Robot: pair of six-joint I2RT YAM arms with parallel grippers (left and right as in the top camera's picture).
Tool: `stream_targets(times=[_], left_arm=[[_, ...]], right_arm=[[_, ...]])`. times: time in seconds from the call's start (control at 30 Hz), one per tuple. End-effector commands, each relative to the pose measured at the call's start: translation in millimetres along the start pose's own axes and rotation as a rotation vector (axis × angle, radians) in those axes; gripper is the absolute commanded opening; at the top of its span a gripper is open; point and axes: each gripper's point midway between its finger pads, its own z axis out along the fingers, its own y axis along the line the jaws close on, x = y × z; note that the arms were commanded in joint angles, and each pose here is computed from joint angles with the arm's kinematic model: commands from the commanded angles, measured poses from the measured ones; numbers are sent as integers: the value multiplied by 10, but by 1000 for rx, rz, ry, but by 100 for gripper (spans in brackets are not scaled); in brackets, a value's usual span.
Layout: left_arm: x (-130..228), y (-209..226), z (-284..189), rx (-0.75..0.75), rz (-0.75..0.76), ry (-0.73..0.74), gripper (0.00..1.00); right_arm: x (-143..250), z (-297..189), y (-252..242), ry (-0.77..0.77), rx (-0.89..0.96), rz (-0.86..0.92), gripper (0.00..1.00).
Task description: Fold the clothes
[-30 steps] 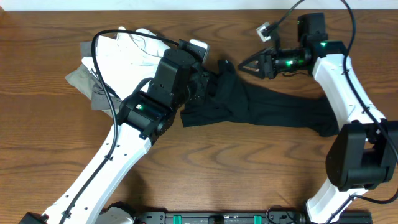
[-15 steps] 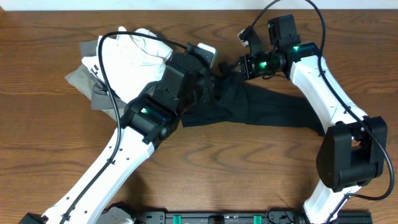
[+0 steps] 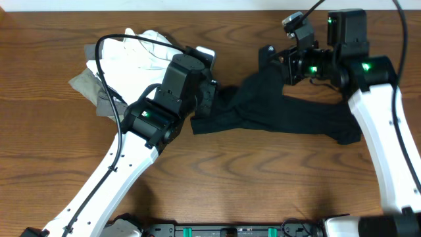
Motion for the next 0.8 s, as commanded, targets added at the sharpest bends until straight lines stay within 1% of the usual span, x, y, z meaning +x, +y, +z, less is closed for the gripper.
stream_targets(times=[0.0,0.1,0.17,0.3,0.4,0.47,0.53,0.63,0.73,0.77], left_arm=[[-180,-122,-120,73,0,-60,65],[-254,-393,-164,229,8,-85,69],[-278,-506,-183,296,13,-92,70],[-252,-512,-154,298,17,-81,70],[-199,-614,-141,359,43,-60,70],[-149,-703,-112,412,71,-41,69],[-108,-716,-36,419,70,-20,68],[-51,-715,100,416,78,5,61],[-47,-721,201,416,80,7,49],[-61,-724,225,417,81,1,43]], right_arm=[[19,82,183,19,-30,-76,1],[38,140,287,31,-51,-89,1],[34,163,349,31,-63,-99,1],[8,167,407,21,-78,-108,1],[-53,148,463,-5,-103,-102,1],[-116,118,571,-34,-159,-119,1],[-177,91,663,-60,-200,-121,1],[-230,42,742,-84,-233,-123,1],[-246,-9,801,-94,-253,-131,1],[-247,-13,802,-95,-253,-132,1]])
